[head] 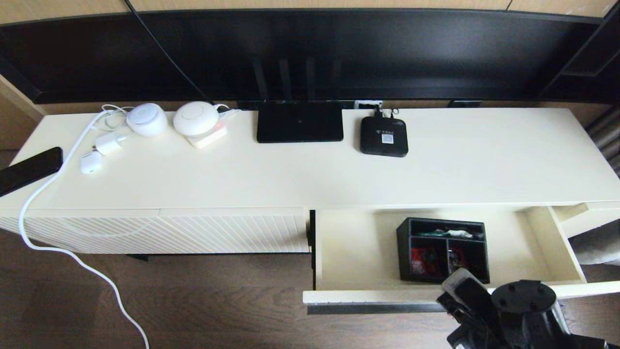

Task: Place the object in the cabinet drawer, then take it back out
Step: Close the drawer

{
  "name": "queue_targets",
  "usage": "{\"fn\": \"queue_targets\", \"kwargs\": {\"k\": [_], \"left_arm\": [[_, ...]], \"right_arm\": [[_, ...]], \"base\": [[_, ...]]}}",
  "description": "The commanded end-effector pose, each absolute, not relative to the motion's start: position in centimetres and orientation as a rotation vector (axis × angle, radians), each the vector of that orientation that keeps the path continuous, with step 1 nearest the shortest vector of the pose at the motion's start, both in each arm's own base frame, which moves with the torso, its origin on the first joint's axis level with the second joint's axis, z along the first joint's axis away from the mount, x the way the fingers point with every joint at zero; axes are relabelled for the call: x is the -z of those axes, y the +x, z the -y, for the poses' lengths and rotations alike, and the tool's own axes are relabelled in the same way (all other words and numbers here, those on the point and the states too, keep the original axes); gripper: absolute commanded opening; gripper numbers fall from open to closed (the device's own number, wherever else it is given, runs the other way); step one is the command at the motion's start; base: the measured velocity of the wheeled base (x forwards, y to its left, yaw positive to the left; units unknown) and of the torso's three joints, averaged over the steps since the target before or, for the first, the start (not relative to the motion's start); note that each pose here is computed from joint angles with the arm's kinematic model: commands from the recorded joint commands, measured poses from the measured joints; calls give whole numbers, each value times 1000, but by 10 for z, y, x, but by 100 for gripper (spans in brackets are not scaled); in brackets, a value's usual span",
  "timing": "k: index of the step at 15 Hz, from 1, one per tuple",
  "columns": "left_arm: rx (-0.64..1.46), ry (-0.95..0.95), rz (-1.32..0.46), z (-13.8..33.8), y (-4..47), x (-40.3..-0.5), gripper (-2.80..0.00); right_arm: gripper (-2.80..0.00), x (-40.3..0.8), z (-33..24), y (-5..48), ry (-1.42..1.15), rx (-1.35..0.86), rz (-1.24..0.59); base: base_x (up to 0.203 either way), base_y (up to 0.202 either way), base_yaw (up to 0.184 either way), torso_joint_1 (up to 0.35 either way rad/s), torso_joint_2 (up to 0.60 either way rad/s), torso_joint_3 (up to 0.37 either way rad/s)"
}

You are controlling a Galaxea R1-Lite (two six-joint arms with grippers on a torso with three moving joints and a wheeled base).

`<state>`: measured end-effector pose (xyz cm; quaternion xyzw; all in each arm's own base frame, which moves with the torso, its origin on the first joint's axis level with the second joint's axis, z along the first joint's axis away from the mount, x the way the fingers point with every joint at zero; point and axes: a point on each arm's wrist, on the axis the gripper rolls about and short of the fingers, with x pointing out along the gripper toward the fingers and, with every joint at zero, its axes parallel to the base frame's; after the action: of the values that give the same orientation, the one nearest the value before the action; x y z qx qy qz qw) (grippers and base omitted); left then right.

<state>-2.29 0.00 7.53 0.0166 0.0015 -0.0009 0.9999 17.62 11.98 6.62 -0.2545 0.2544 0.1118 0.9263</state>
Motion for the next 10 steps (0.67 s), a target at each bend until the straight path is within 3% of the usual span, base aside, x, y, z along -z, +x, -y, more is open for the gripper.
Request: {"fn": "queue_targets", "kwargs": {"k": [1, 10], "left_arm": [[2, 34, -3, 0, -23, -76, -280], [2, 34, -6, 0, -23, -75, -280]], "right_arm": [[-280, -63, -121, 180, -525, -219, -528], [-280, -55, -125, 208, -455, -117, -394]], "base": [[0, 0, 0, 0, 0, 0], [0, 0, 0, 0, 0, 0]]}}
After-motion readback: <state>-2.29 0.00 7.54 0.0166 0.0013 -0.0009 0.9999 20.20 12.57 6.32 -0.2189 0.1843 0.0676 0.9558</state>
